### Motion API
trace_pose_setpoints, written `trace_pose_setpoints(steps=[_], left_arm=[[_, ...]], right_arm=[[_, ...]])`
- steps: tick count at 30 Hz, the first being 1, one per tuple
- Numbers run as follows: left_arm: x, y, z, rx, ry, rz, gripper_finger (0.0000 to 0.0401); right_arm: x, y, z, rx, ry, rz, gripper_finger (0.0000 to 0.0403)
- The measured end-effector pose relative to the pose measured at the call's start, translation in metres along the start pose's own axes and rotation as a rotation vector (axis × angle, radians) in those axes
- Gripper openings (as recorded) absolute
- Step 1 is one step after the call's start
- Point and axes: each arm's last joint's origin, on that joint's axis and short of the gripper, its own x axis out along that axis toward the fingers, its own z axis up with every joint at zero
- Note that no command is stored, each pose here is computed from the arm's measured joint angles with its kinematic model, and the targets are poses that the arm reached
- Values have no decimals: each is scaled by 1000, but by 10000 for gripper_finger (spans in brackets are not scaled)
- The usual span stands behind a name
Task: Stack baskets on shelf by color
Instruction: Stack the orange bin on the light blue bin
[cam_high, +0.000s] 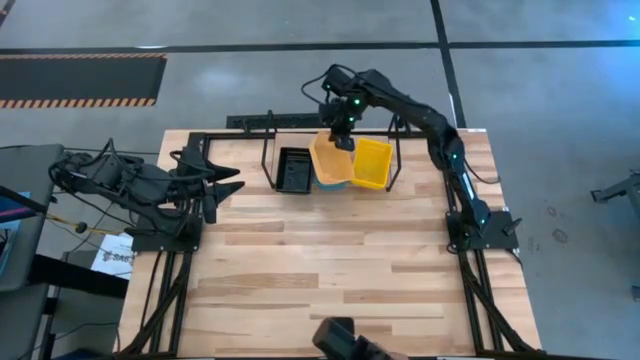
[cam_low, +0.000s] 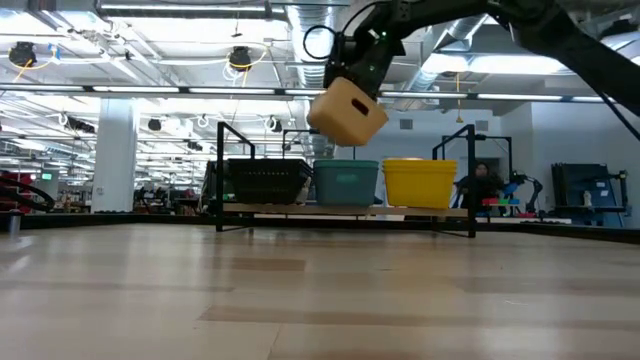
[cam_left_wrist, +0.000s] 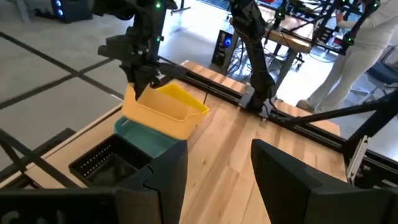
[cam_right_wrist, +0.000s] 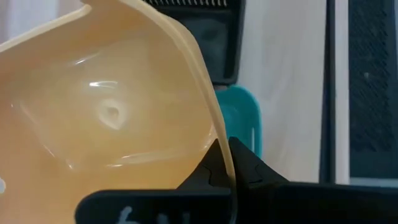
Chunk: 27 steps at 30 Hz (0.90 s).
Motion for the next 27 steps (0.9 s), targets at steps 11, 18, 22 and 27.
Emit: trace_pose_setpoints(steps=[11, 18, 22, 27], left_arm=[[2, 0, -2, 17, 5, 30, 164], [2, 0, -2, 19, 9, 32, 164], [2, 0, -2, 20, 10, 32, 164], [2, 1, -3, 17, 13, 35, 164]], right_arm=[[1, -2, -1, 49, 111, -182, 1], [12, -4, -5, 100, 163, -192, 1], [22, -6, -10, 132, 214, -159, 1], [40, -11, -15, 156, 267, -129, 1]])
